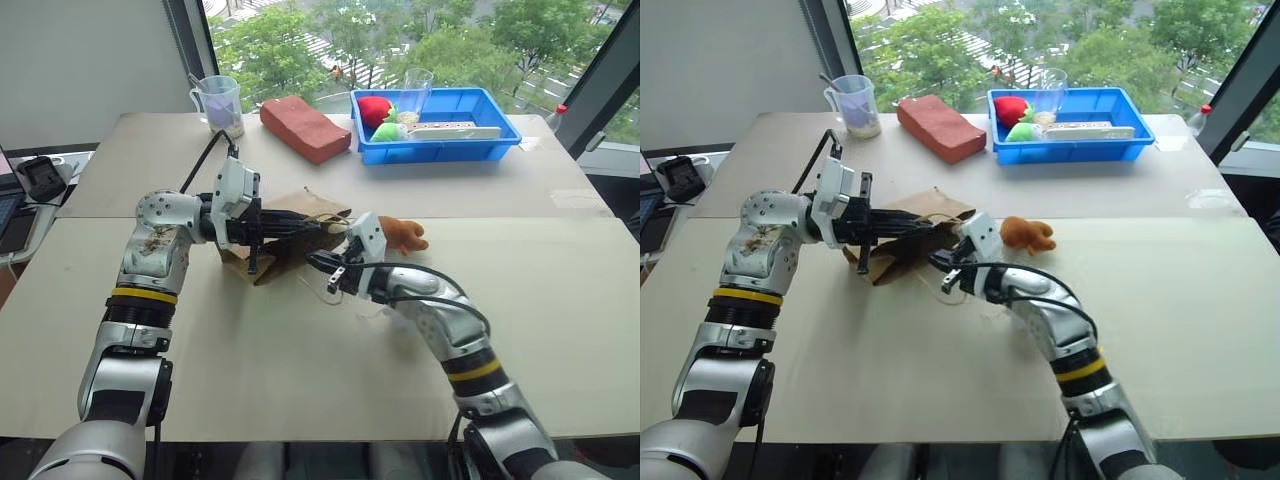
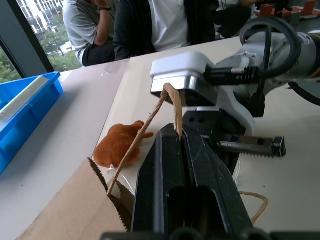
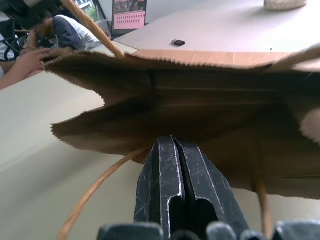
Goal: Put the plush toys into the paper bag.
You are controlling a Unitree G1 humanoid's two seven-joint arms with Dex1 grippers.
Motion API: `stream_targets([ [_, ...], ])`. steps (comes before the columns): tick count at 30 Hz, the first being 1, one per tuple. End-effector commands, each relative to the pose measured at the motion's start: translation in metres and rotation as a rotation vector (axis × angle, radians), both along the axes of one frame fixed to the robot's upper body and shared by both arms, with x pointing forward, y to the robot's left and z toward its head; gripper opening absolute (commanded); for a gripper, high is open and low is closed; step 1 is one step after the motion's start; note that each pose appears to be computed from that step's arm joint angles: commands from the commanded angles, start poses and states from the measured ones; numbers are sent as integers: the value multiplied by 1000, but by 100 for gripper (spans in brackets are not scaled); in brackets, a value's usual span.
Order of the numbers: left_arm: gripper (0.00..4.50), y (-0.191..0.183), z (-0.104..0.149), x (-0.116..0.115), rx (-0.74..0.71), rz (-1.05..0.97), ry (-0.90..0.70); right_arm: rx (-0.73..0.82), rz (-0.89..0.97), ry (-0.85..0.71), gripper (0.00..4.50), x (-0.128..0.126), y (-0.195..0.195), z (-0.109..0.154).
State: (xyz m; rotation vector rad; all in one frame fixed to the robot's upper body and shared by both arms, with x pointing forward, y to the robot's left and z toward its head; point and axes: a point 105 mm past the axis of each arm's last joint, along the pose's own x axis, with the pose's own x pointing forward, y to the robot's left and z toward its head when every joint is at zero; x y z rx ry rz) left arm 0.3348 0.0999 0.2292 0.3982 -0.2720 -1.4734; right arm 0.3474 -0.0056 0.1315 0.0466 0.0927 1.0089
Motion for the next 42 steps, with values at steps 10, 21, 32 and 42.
stream_targets([
  [10, 0, 16, 32, 16, -113, 233, -125, -259, -82, 65, 6, 14, 21, -62],
  [21, 0, 40, 148, 25, -505, 529, -390, -297, -143, 69, 6, 29, 15, -60],
  [32, 0, 19, 99, 10, -380, 461, -310, -213, -161, -1, 6, 41, 19, -27],
  [42, 0, 5, 45, 11, -212, 343, -184, -93, 14, -88, 6, 18, 25, 24],
])
